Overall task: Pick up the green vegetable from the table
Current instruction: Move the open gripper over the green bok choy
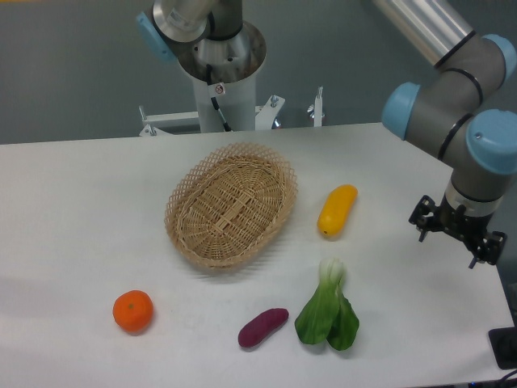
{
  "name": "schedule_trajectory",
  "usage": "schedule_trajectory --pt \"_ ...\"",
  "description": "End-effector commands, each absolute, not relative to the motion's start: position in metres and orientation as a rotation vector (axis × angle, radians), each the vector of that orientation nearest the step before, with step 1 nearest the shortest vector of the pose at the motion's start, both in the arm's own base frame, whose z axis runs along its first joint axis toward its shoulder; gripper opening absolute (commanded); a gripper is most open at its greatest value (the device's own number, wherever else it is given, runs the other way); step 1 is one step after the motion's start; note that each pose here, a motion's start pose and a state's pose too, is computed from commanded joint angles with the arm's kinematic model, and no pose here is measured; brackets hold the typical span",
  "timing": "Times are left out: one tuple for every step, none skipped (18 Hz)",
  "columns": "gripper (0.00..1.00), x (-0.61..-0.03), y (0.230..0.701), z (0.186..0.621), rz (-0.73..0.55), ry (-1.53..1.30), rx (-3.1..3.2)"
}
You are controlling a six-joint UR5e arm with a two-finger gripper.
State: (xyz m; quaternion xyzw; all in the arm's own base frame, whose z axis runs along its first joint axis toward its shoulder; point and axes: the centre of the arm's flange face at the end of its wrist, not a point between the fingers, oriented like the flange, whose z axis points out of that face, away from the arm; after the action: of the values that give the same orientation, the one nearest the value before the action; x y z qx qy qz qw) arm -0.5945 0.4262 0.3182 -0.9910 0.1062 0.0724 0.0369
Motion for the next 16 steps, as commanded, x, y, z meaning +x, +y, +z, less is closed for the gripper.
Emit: schedule_trajectory --pt "1.0 -0.588 0.434 0.318 0.217 0.314 -3.04" --pt "1.0 -0.581 0.442 0.317 0.209 0.286 -3.04" --pt "1.0 -0.573 0.451 0.318 0.205 0.256 -3.035" --pt "1.0 -0.567 0.458 0.318 0.197 0.23 -3.032" --pt "1.0 -0.562 0.462 0.314 0.182 0.212 -3.032" --pt "1.0 -0.557 0.465 0.309 0.161 0.198 -3.028" --pt "1.0 -0.551 0.469 0.304 0.141 0.194 -3.028" --pt "1.0 -0.544 0.472 0.296 0.115 0.198 -3.033" --pt "1.0 -0.54 0.47 0.288 0.096 0.2 -3.039" --pt "1.0 -0.537 0.47 0.283 0.08 0.203 -3.045" --pt "1.0 -0.534 0.469 0.276 0.066 0.205 -3.051" --pt "1.0 -0.533 0.469 0.272 0.056 0.205 -3.053" --pt "1.0 -0.53 0.471 0.27 0.05 0.212 -3.054" --pt "1.0 -0.527 0.473 0.265 0.039 0.219 -3.057" --pt "1.0 -0.525 0.474 0.259 0.025 0.221 -3.063" --pt "1.0 -0.519 0.475 0.254 0.008 0.225 -3.069"
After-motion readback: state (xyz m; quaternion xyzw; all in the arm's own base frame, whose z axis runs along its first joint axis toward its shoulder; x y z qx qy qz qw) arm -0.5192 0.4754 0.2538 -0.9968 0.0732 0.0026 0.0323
